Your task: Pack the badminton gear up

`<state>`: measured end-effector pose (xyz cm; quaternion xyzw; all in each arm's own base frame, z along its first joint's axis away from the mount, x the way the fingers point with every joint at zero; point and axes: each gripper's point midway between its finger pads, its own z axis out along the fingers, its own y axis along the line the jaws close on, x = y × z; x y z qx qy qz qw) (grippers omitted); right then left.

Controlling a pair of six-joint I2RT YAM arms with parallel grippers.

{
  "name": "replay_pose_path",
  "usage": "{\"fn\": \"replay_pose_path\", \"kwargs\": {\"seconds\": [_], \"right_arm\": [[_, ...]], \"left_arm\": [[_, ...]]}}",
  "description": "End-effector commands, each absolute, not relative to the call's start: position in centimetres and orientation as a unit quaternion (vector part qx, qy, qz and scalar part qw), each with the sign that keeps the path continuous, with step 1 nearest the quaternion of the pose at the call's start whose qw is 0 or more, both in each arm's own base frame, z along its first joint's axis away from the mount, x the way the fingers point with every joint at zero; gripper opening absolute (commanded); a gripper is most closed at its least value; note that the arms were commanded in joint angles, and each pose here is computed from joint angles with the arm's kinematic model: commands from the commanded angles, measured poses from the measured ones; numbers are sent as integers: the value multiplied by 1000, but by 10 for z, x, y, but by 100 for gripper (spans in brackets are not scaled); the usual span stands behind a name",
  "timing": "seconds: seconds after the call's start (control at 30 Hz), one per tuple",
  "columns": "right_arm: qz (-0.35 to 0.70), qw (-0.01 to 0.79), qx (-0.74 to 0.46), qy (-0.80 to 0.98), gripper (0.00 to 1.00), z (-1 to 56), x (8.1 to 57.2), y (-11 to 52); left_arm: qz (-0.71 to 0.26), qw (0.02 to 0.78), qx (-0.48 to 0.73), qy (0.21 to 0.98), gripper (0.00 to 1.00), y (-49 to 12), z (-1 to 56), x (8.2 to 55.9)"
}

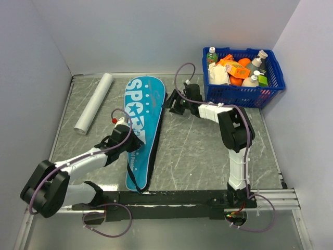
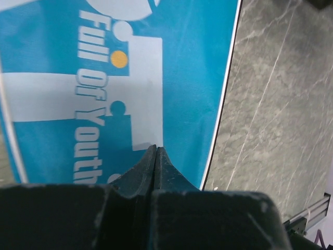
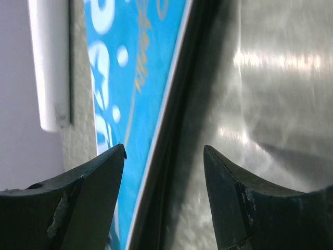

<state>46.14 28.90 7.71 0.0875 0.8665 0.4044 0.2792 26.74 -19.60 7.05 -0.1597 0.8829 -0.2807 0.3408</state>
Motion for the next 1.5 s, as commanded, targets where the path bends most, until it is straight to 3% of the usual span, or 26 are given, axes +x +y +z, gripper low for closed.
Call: {"fn": "replay_pose_path", "kwargs": {"seconds": [0.0,0.37,0.6,0.7,0.77,0.8,0.83,0.9,1.17,1.47], "right_arm": [[399,294,96,863,70,84,491,296],[354,285,105,884,70,52,495,323],[357,268,110,888,67,38,493,348],[356,268,122,887,55,36,496,350],[355,266,130,887,42,33,498,349],[353,267,132,887,34,33,498,348],[348,269,138,887,18,31,500,345],[347,272,143,886,2,32,498,342],[322,300,189,878,0,43,468,307],[271,306,351,842,0,26,407,237]], "left_arm": [[-320,356,-136,868,1,-221,90,281],[-296,312,-139,892,1,-224,42,268],[-297,313,-139,891,1,-217,42,258],[-298,314,-139,891,1,-213,43,251],[-296,312,-141,892,1,-208,41,245],[-288,322,-147,890,1,-203,42,247],[-279,319,-150,893,1,-199,37,244],[-275,319,-151,895,1,-196,35,241],[-232,293,-155,915,1,-186,11,234],[-254,344,-144,892,1,-188,57,240]]}}
